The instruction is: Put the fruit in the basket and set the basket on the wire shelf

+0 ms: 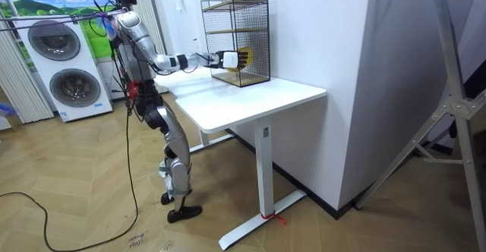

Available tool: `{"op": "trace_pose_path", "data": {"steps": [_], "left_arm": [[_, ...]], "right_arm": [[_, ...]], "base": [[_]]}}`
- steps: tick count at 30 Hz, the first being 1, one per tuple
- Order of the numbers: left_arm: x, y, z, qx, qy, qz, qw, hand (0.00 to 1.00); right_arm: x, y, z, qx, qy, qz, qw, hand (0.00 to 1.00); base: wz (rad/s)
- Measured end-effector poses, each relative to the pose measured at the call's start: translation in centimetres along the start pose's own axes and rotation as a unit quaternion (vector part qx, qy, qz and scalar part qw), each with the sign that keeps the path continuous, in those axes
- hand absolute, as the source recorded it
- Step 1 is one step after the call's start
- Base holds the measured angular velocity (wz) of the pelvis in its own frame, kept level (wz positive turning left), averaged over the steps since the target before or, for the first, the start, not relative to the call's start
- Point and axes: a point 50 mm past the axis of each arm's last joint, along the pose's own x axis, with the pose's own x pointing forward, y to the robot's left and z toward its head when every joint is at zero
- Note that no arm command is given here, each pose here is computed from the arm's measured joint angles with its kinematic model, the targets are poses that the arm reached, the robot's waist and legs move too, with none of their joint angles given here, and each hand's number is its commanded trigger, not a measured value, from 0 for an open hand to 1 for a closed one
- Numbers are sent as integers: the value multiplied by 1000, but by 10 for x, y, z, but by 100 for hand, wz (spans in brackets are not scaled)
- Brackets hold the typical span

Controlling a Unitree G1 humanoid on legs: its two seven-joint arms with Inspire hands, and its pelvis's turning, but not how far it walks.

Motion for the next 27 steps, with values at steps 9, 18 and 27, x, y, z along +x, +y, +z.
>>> {"op": "trace_pose_path", "data": {"steps": [9,18,27], "left_arm": [[2,7,5,2,14,11,1000,0],[2,16,4,-2,31,26,999,0],[1,23,-3,1,54,38,998,0]], "right_arm": [[1,-2,-3,12,17,-2,1000,0],[16,-1,2,26,29,-1,999,0],[15,-4,-10,32,53,-6,998,0]], "base": [[0],[0],[0]]}}
